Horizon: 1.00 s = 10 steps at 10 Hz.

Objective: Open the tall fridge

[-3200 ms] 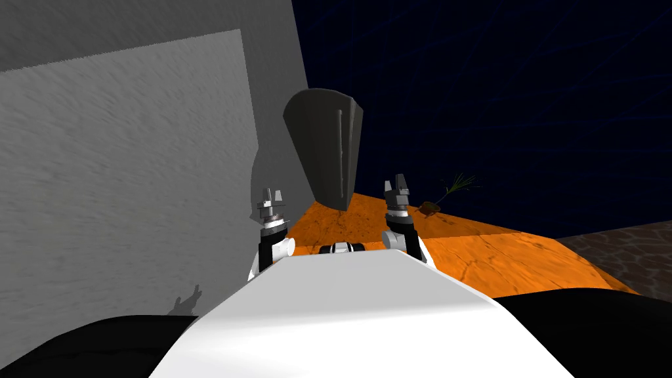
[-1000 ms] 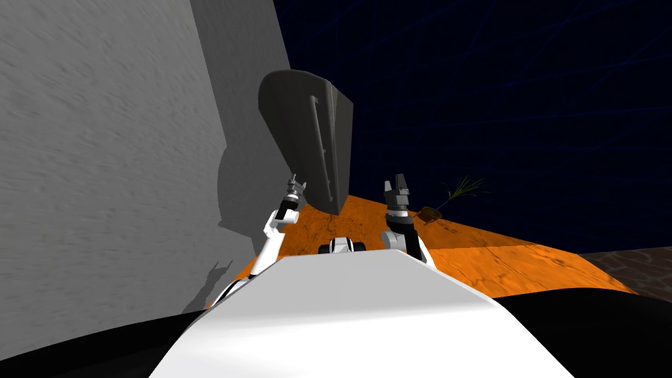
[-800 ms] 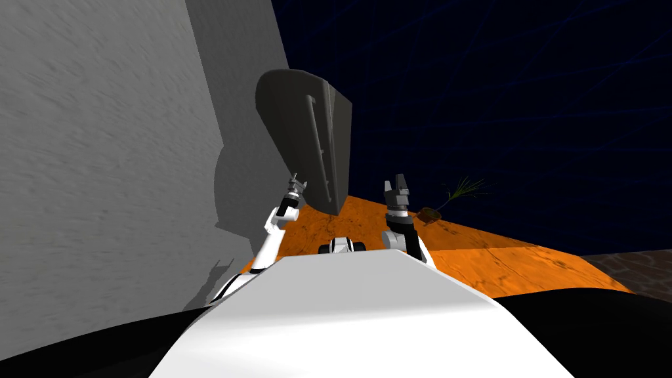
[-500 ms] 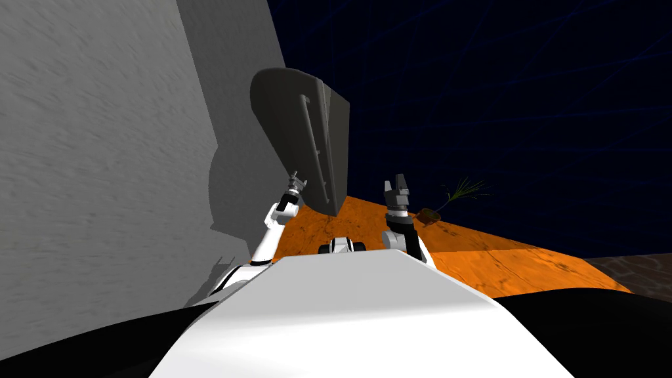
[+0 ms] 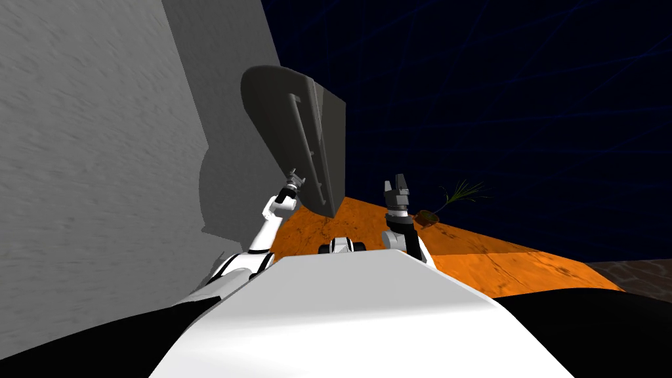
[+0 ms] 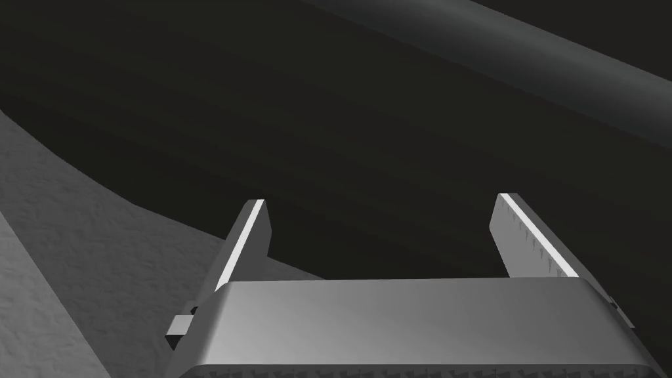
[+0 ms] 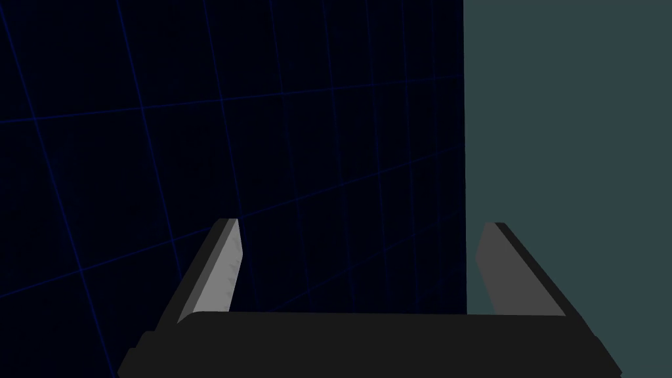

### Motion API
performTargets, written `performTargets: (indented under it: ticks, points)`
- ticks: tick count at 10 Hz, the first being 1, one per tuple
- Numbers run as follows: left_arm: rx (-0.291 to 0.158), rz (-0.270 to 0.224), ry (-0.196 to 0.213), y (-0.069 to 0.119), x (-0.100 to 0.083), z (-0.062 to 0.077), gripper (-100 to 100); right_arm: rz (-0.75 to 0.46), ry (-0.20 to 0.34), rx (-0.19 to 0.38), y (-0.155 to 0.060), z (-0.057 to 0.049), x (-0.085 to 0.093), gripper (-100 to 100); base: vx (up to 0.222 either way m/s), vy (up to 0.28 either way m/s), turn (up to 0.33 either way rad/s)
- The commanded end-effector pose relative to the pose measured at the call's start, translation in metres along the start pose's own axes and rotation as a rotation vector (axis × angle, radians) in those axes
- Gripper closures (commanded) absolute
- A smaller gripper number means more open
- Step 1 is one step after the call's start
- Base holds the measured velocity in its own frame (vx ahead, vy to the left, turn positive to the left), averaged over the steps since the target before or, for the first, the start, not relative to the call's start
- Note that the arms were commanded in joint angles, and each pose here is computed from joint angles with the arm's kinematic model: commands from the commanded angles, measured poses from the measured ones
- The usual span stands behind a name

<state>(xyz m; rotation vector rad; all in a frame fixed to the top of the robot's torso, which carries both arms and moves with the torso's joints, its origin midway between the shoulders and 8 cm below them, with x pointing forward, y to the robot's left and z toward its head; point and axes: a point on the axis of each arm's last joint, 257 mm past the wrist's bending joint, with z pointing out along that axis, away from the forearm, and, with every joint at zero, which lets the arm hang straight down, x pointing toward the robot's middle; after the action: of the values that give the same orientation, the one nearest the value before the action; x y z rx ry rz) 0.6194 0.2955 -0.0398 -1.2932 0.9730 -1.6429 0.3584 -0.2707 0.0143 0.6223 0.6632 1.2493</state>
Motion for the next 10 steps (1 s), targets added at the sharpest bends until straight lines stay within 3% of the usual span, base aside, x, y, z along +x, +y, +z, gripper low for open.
performTargets:
  ticks: [1,2,4,5,6,7,9,10]
  points:
    - [-0.026,-0.028,-0.047,-0.011,-0.015,0.017,-100,0.000,0.000,0.000,0.000,0.000,0.000,0,0.052,-0.120,0.001]
    - [-0.025,-0.028,-0.047,-0.011,-0.015,0.017,-100,0.000,0.000,0.000,0.000,0.000,0.000,0,0.040,-0.110,0.007]
    - [-0.046,-0.056,-0.116,-0.026,-0.043,0.030,-100,0.000,0.000,0.000,0.000,0.000,0.000,0,0.062,-0.146,-0.001]
    - [-0.048,-0.061,-0.121,-0.028,-0.042,0.032,-100,0.000,0.000,0.000,0.000,0.000,0.000,0,0.044,-0.155,0.008]
    - [-0.055,-0.078,-0.162,-0.038,-0.058,0.038,-100,0.000,0.000,0.000,0.000,0.000,0.000,0,0.047,-0.137,-0.007]
    - [-0.055,-0.078,-0.162,-0.038,-0.058,0.038,-100,0.000,0.000,0.000,0.000,0.000,0.000,0,0.058,-0.100,0.001]
    - [-0.057,-0.114,-0.240,-0.061,-0.087,0.045,-100,0.000,0.000,0.000,0.000,0.000,0.000,0,0.049,-0.132,-0.003]
    - [-0.061,-0.114,-0.246,-0.060,-0.089,0.045,-100,0.000,0.000,0.000,0.000,0.000,0.000,0,0.040,-0.144,0.040]
